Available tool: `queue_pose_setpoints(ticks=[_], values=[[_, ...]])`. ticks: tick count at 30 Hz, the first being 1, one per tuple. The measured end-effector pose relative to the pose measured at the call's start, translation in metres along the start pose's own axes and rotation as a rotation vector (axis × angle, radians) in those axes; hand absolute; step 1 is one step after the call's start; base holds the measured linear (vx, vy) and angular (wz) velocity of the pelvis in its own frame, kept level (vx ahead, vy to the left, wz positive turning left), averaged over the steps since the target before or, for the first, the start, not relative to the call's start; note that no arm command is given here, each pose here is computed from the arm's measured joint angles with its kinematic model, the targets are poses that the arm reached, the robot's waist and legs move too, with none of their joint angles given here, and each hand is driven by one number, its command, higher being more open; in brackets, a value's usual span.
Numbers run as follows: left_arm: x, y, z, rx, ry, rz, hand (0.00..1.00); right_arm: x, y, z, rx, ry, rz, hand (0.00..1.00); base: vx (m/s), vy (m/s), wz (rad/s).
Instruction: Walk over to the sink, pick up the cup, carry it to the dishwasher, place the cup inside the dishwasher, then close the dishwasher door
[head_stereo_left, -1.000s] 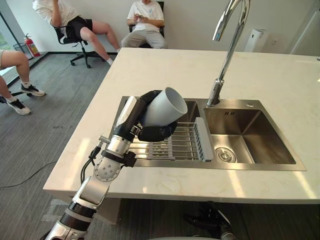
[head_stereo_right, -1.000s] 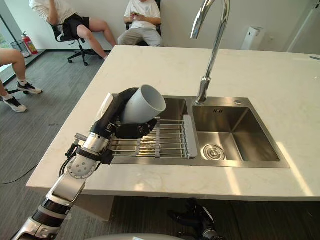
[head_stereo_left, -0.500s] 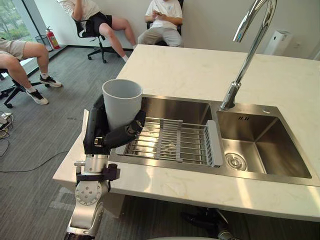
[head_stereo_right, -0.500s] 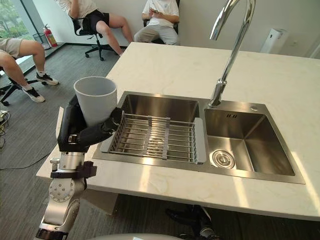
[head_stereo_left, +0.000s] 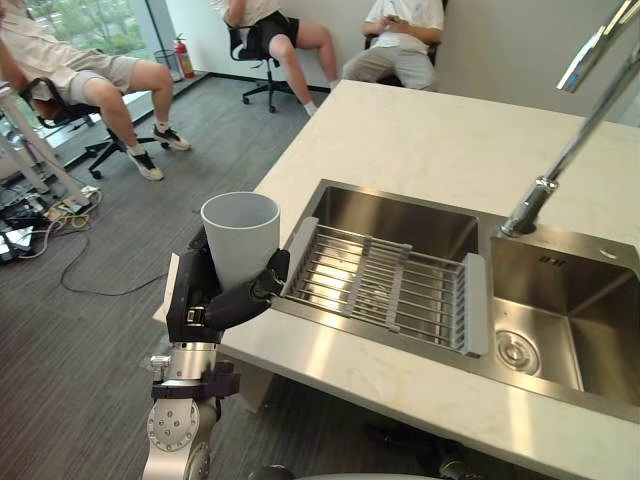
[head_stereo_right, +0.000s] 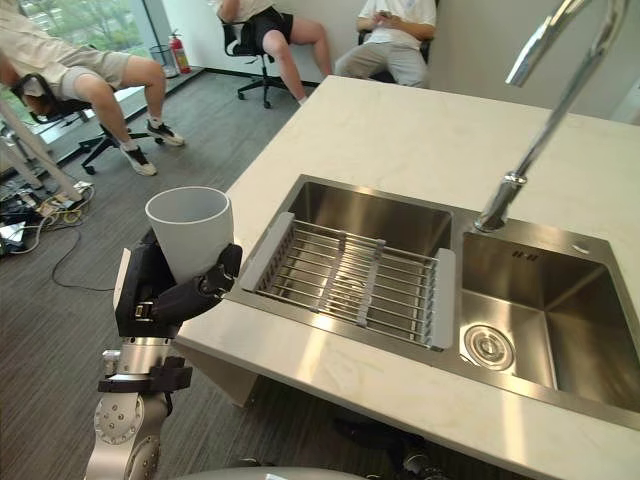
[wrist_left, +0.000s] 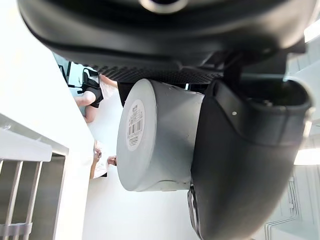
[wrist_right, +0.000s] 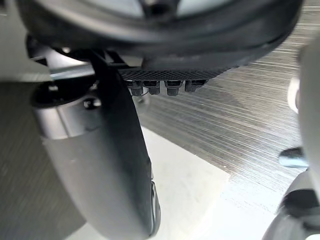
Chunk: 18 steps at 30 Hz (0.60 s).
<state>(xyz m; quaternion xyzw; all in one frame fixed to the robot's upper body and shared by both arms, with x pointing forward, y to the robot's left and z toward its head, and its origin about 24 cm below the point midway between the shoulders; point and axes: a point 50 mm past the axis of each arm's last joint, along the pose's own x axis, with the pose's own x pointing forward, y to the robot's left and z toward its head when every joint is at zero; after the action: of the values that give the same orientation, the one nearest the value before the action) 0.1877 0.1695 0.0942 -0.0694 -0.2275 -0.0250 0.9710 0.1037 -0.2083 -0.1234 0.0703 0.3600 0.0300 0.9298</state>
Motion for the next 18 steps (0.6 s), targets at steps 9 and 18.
queue_pose_setpoints(ticks=[9,18], values=[[0.032,-0.046,-0.006,-0.159,-0.092,-0.189,0.0,0.005,-0.015,0.019,0.047,-0.089,-0.126,1.0,-0.1,0.138,1.06],[0.034,-0.052,-0.007,-0.169,-0.085,-0.169,0.0,-0.002,0.001,-0.005,0.084,-0.021,-0.096,1.0,-0.04,0.13,0.46]])
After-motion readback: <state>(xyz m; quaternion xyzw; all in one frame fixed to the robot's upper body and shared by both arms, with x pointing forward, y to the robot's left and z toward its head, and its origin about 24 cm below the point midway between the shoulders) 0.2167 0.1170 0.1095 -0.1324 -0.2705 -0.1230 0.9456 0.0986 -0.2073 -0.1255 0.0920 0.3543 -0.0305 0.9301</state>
